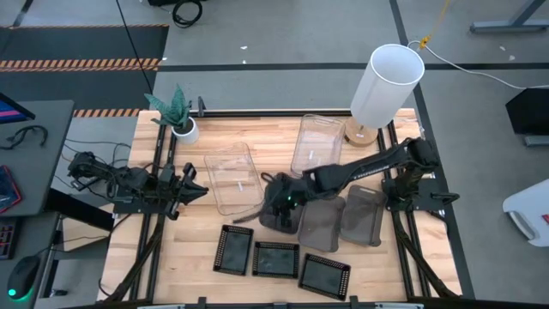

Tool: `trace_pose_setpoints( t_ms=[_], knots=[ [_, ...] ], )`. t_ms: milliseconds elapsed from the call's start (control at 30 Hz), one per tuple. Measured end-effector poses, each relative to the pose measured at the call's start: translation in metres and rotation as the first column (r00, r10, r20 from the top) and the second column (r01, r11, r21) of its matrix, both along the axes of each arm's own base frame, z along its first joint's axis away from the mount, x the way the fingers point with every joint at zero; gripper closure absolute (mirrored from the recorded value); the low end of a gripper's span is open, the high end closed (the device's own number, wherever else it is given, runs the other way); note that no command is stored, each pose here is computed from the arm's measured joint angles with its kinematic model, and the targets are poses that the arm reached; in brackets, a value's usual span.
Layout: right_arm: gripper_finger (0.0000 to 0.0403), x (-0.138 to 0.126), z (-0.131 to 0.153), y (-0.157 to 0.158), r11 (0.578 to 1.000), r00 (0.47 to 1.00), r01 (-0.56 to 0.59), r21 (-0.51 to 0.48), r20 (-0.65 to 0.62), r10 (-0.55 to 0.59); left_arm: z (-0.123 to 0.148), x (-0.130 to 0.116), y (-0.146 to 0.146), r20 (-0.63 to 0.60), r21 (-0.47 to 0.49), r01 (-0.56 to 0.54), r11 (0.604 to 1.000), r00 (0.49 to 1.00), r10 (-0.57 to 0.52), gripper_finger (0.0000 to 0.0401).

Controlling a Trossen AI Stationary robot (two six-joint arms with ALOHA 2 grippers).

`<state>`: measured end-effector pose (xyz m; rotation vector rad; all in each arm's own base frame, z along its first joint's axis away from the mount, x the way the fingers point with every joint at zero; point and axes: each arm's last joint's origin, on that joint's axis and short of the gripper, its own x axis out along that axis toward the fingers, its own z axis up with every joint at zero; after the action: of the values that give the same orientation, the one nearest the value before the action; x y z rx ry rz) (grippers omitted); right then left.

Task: Stack baskets by color
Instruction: Stack the left transparent black bin on top of the middle transparent black bin

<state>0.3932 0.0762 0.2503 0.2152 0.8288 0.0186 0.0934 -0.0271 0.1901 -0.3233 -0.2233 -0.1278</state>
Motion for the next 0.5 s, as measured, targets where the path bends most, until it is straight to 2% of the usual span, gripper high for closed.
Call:
trace_pose_setpoints(
  t_ms=[200, 500],
  knots=[
    [0.0260, 0.001, -0.017, 0.028, 0.998, 0.999, 0.031, 0.056, -0.042, -0.029, 0.000, 0.000, 0.000, 0.001, -0.001, 0.000, 1.000, 1.000, 0.000, 0.0373],
    [0.0260, -0.003, -0.020, 0.061, 0.996, 0.993, 0.088, -0.022, -0.070, -0.090, 0.000, 0.000, 0.000, 0.000, -0.001, -0.001, 1.000, 1.000, 0.001, 0.0363]
  ],
)
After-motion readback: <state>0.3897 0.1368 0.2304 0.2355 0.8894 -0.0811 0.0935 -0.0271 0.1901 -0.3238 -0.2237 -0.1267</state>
